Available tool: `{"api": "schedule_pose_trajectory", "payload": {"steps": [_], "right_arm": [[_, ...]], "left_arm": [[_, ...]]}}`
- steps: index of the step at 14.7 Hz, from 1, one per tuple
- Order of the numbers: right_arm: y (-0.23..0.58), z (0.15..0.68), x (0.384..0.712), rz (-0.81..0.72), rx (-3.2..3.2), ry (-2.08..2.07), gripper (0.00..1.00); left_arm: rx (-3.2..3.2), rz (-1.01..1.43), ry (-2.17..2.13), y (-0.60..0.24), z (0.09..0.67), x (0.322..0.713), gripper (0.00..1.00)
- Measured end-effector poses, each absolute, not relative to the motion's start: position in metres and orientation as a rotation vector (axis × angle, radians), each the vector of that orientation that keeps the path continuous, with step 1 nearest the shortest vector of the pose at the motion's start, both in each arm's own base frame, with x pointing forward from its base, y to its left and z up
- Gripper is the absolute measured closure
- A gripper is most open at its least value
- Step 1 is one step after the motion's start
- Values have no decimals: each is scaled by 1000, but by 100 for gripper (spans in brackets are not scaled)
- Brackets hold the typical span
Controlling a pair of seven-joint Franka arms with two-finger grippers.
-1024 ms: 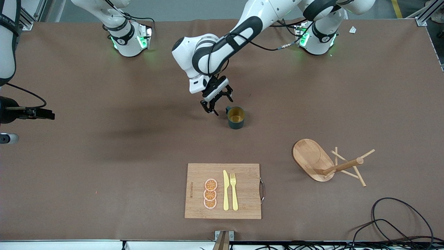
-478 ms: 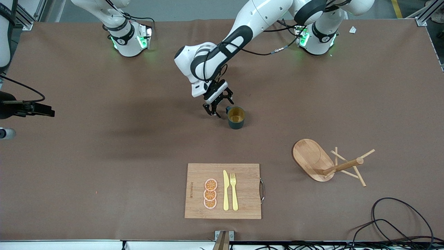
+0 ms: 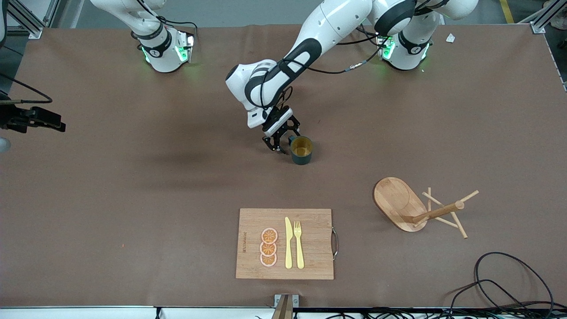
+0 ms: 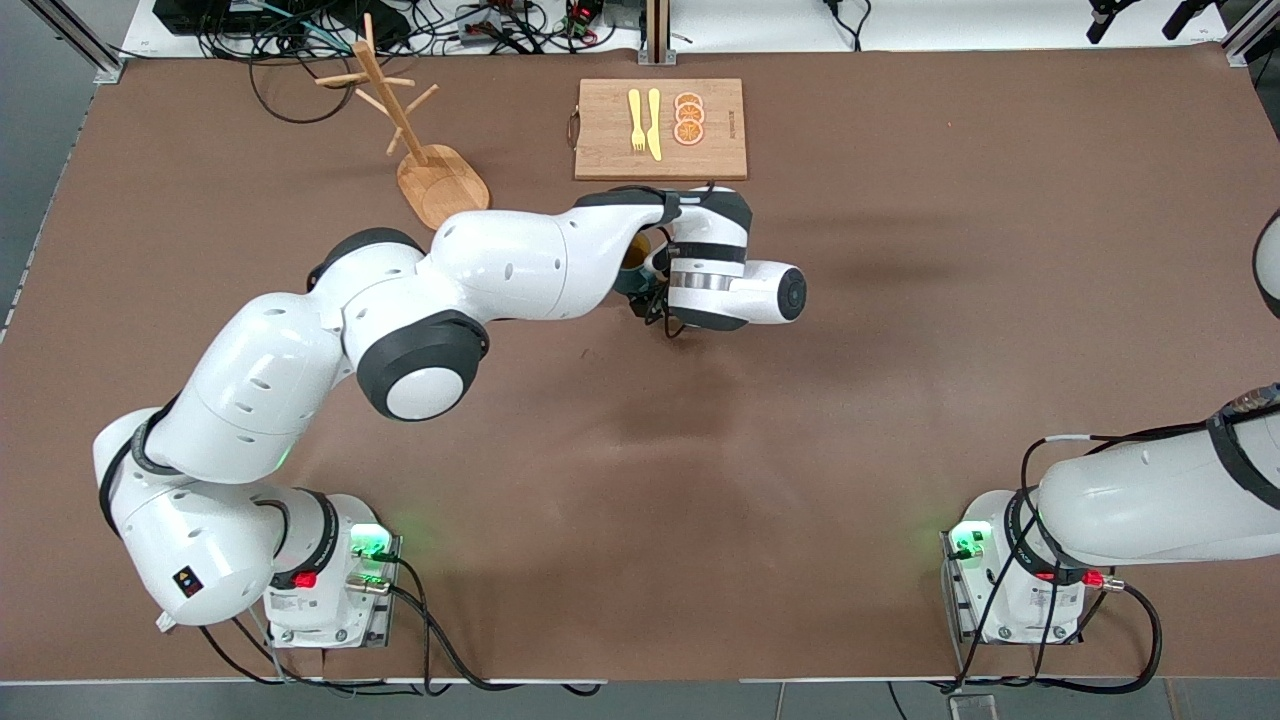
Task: Pass cup and hang on rack
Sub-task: 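Lower the left gripper and grasp the teal mug by its handle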
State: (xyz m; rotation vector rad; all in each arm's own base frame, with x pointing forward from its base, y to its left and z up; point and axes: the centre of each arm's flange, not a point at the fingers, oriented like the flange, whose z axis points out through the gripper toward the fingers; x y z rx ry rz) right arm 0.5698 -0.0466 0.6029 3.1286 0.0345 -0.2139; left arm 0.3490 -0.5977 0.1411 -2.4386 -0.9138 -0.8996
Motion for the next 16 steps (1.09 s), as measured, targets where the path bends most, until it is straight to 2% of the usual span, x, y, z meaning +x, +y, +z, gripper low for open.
{"api": "schedule_pose_trajectory", "payload": {"steps": [1, 3, 4, 8, 10, 16], "right_arm": [[-47, 606, 563, -203, 3130, 35, 0], [-47, 613, 551, -187, 3133, 34, 0], [-47, 617, 546, -179, 3133, 34, 0], [-46, 629, 533, -155, 3129, 35, 0], [-45, 631, 530, -161, 3129, 22, 0], [-45, 641, 521, -153, 3130, -4, 0]], "left_arm": [[-2435, -900, -910, -597, 139, 350, 15], [-2431, -905, -890, -595, 137, 350, 26], [-2426, -910, -878, -594, 137, 352, 27], [-2418, -913, -859, -592, 137, 352, 67], [-2419, -912, -853, -592, 136, 352, 79], [-2439, -887, -823, -592, 156, 370, 79]]}}
